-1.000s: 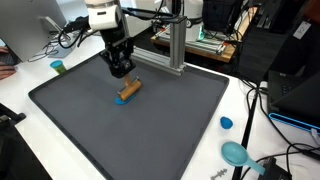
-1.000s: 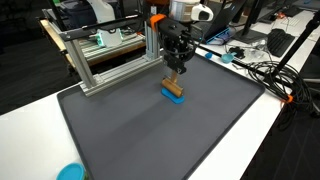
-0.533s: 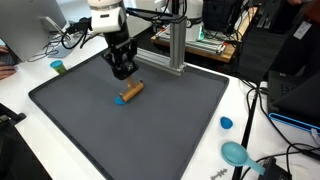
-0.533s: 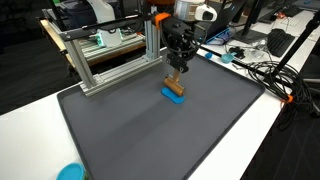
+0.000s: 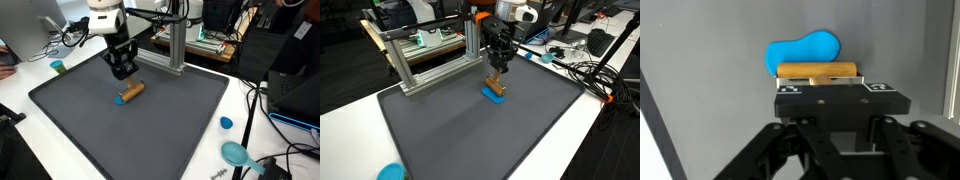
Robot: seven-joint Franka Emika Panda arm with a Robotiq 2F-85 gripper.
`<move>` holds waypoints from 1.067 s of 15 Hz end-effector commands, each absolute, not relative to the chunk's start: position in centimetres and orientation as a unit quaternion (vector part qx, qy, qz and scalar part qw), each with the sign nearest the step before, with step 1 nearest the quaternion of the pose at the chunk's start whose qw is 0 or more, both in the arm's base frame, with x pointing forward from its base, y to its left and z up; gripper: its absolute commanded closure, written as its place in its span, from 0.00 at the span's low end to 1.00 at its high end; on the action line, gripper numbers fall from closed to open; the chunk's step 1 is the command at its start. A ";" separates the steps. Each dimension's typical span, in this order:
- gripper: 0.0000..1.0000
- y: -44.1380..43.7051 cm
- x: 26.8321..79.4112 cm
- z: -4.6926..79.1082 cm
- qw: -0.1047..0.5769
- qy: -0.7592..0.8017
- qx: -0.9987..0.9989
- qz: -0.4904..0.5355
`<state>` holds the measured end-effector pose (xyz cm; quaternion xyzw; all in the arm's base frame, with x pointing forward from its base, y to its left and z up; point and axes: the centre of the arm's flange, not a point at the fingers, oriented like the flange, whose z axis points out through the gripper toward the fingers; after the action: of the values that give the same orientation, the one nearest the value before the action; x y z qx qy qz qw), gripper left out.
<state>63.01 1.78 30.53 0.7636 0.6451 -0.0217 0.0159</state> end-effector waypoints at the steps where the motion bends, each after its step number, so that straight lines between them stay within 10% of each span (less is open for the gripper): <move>1: 0.78 0.1 63.8 26.5 0.024 0.618 0.783 -0.060; 10: 0.78 0.8 63.1 30.6 0.052 0.697 0.713 -0.050; 11: 0.53 0.6 63.2 30.7 0.054 0.697 0.713 -0.051; 12: 0.53 0.5 63.1 30.7 0.054 0.697 0.713 -0.051; 13: 0.78 0.7 63.1 30.7 0.054 0.698 0.713 -0.051; 16: 0.78 0.8 62.8 31.1 0.056 0.698 0.712 -0.043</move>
<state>63.14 0.76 30.72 0.7122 0.6981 -0.0508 0.0542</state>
